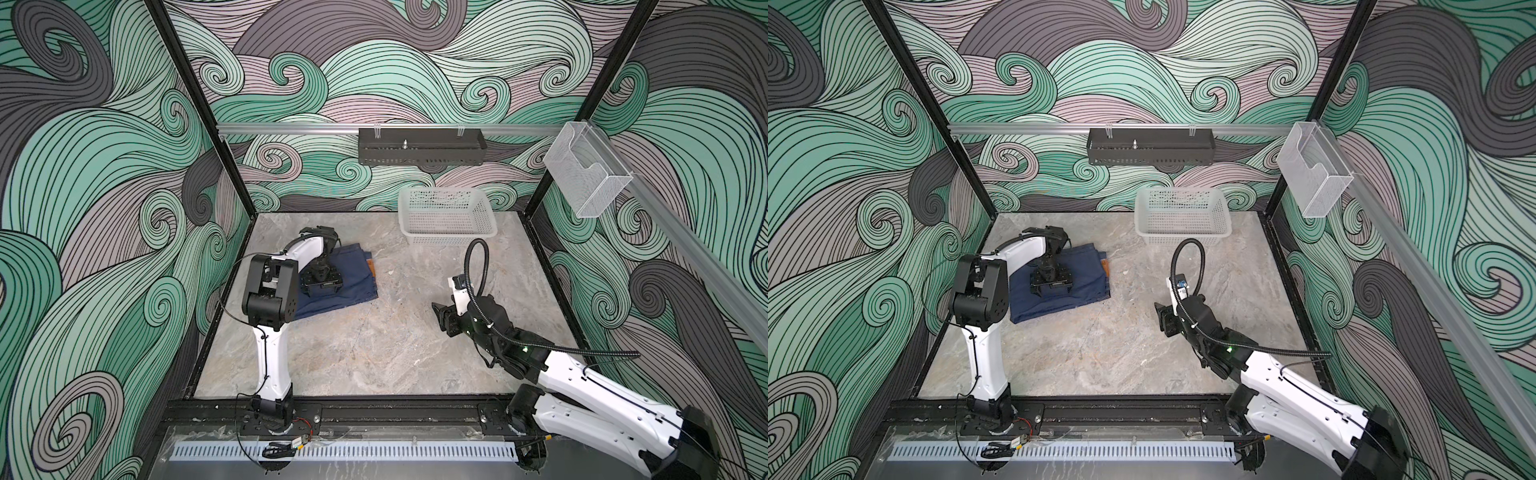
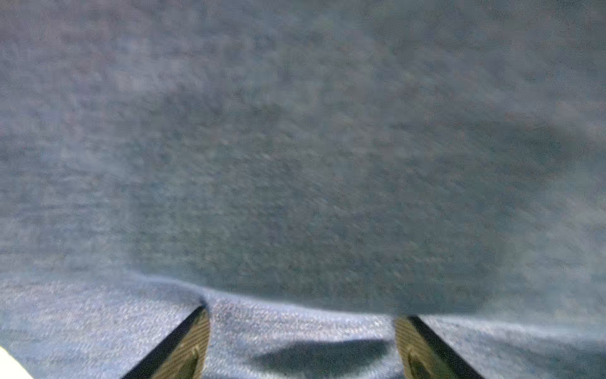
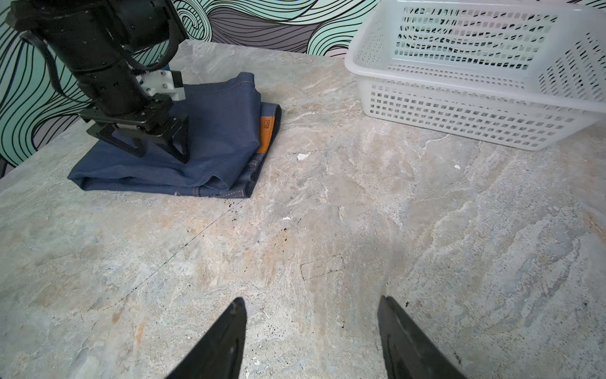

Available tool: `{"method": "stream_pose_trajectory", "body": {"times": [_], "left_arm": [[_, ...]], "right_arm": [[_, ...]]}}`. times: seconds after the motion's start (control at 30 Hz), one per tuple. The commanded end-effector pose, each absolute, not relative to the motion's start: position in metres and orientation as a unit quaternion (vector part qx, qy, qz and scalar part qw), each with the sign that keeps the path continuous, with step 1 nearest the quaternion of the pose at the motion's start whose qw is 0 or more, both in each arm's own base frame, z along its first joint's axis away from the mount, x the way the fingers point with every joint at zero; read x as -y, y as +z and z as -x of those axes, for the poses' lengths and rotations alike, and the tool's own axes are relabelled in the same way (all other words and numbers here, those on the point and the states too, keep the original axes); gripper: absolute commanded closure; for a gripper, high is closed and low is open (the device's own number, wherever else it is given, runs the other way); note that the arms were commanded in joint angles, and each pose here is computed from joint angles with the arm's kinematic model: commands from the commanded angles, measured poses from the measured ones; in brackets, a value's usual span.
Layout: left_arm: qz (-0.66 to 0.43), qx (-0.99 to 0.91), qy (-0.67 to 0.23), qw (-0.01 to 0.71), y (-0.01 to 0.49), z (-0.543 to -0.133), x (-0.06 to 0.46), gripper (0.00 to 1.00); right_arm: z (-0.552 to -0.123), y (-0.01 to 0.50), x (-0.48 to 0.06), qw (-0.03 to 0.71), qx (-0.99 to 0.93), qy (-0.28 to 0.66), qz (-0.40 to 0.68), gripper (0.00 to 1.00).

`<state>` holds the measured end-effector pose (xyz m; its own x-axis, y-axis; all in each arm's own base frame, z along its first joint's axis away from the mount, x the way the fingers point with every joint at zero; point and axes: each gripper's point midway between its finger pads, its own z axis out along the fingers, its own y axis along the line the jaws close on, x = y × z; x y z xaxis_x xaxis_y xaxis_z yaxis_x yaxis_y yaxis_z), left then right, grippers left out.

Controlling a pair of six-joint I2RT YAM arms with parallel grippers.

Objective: Fold and stack the trousers
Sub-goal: Move the trousers to the top-left of the table.

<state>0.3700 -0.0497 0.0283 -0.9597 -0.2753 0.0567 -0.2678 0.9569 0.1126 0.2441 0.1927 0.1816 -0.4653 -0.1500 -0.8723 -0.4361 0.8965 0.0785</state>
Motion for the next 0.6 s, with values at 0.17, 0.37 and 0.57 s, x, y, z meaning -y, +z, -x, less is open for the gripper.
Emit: {"method": "stream_pose_trajectory", "body": {"times": [0.17,0.37,0.57], "left_arm": [[-0.152,0.982,-0.086,0.077,0.022,-0.398,-0.006,0.12],[-0.142,0.983,-0.098,0.057,0.027,-0.442,-0.028,0.12],[-0.134,0.983,-0.122,0.020,0.039,-0.481,-0.062,0.12]], "right_arm": [[-0.259,0.195,-0.205,0.502,-0.829,0.168,0.178,0.36],[-0.271,0.192,-0.210,0.497,-0.831,0.177,0.178,0.36],[-0.282,0.191,-0.214,0.491,-0.833,0.185,0.177,0.36]]}}
